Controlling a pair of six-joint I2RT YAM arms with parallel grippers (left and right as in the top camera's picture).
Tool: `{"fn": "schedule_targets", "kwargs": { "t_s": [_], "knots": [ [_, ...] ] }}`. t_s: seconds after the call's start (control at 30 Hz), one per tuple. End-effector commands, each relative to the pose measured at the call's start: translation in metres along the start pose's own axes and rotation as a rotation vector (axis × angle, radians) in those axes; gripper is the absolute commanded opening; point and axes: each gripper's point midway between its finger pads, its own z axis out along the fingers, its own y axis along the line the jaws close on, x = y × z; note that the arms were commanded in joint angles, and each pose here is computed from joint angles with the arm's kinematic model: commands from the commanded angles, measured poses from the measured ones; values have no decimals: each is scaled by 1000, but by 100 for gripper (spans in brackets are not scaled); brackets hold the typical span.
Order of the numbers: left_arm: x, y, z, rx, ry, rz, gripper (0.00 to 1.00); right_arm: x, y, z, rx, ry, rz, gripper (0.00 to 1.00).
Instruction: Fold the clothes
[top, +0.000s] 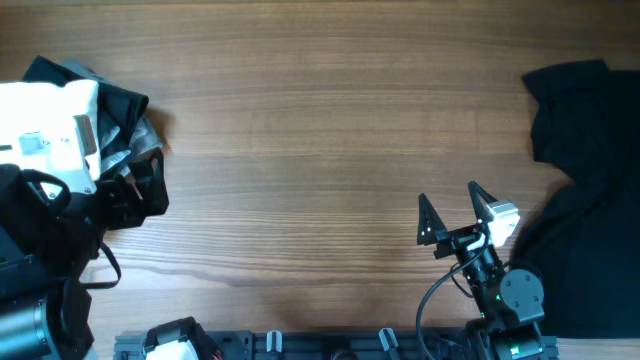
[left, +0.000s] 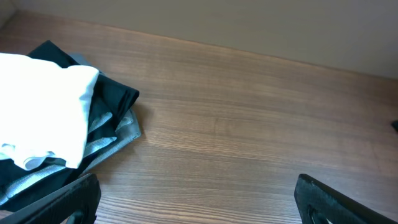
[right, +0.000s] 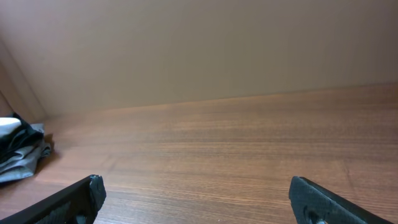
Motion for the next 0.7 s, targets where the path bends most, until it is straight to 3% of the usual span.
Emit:
{"fn": "schedule_targets", "kwargs": {
  "t_s": [0.0, 0.27, 0.4, 0.67],
  "knots": [
    [0, -1, 0, 0, -3, 17, 100, -3, 2, -1, -11, -12, 14, 100],
    [0, 2, 0, -14, -2, 33, 100, -3, 2, -1, -11, -12, 14, 100],
    [-1, 34, -5, -209, 3, 138, 100, -3, 2, -1, -11, -12, 14, 100],
    [11, 21, -12, -175, -26, 179, 100, -3, 2, -1, -11, -12, 15, 100]
  ]
}}
